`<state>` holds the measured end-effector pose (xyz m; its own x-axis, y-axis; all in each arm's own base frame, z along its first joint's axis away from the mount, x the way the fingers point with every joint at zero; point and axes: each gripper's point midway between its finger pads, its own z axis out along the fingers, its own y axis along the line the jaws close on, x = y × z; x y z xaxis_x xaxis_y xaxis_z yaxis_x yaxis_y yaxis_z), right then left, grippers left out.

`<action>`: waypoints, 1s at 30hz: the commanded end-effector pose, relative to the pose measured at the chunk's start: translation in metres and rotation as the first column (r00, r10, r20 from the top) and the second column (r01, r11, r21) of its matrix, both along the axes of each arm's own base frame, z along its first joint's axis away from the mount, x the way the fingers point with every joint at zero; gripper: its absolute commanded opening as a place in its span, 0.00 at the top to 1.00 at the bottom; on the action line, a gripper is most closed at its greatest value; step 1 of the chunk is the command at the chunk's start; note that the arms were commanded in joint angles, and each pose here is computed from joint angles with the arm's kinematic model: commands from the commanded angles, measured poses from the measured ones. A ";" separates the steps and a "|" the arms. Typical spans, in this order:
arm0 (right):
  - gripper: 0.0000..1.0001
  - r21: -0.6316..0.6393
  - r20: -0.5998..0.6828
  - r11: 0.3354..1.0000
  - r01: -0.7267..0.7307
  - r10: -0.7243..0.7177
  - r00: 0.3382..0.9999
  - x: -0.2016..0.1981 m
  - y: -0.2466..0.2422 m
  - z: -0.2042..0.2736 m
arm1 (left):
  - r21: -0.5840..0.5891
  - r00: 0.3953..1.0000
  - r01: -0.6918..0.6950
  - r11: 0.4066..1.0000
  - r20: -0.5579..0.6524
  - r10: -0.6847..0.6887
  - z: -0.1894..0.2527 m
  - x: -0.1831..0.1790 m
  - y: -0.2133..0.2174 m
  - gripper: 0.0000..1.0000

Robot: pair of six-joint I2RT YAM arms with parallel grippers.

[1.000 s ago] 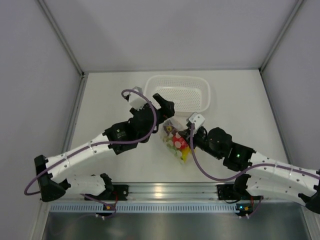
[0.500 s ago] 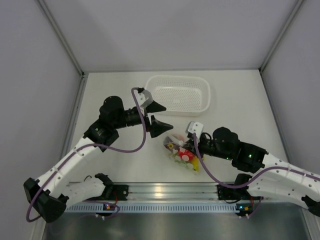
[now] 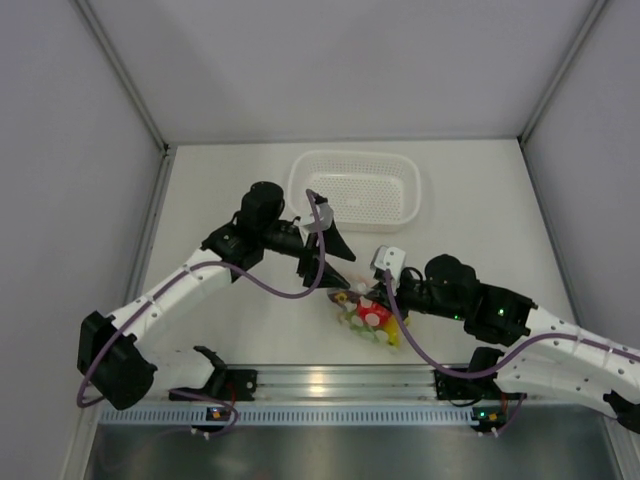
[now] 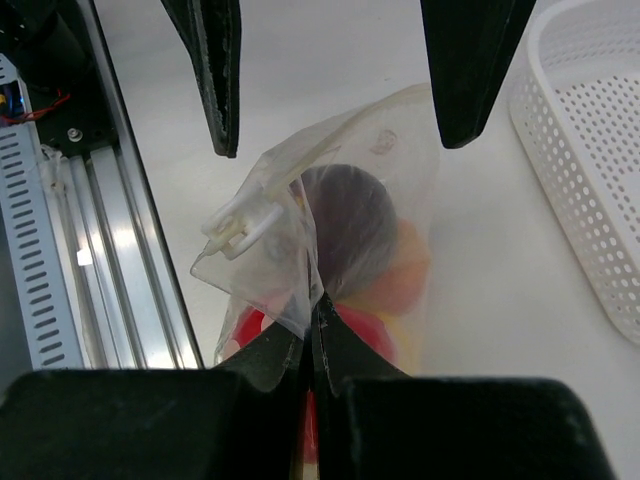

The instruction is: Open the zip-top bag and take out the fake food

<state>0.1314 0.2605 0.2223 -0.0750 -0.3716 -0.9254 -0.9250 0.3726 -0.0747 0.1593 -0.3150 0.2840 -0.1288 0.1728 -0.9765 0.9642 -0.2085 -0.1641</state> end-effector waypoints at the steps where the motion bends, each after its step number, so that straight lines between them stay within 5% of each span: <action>1: 1.00 0.111 0.073 0.994 -0.011 0.003 0.997 0.003 0.008 0.047 | -0.026 0.998 0.052 0.998 0.030 -0.051 0.004 -0.003 -0.001 0.29; 7: 1.00 0.164 0.098 0.980 0.114 -0.131 0.987 0.023 0.001 0.056 | 0.011 0.999 0.048 0.999 -0.021 -0.048 -0.014 0.001 -0.006 0.38; 11: 1.00 0.178 0.098 0.975 0.136 -0.155 0.983 0.026 0.000 0.059 | 0.023 0.999 0.032 0.999 -0.020 -0.032 -0.018 0.003 -0.008 0.57; 12: 1.00 0.175 0.097 0.974 0.144 -0.162 0.982 0.027 -0.001 0.059 | 0.030 1.000 0.015 0.999 -0.020 -0.014 -0.019 0.006 -0.009 0.75; 15: 1.00 0.163 0.096 0.973 0.167 -0.184 0.978 0.030 -0.004 0.054 | 0.036 0.999 -0.039 0.999 -0.015 0.039 -0.011 0.015 -0.013 1.00; 24: 0.97 0.173 0.052 0.972 0.161 -0.172 0.984 0.022 -0.008 0.044 | 0.021 0.940 -0.336 0.942 0.075 0.334 0.015 0.052 -0.010 1.00; 30: 0.93 0.188 0.025 0.964 0.186 -0.194 0.981 0.022 -0.012 0.038 | -0.109 0.873 -0.460 0.881 0.129 0.471 0.042 0.059 -0.004 1.00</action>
<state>0.1538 0.2454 0.2443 -0.0974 -0.2579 -0.9612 -0.8371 0.5437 -0.0611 0.1959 -0.3245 0.2889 -0.1410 0.1732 -0.9748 0.9845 0.1281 -0.1196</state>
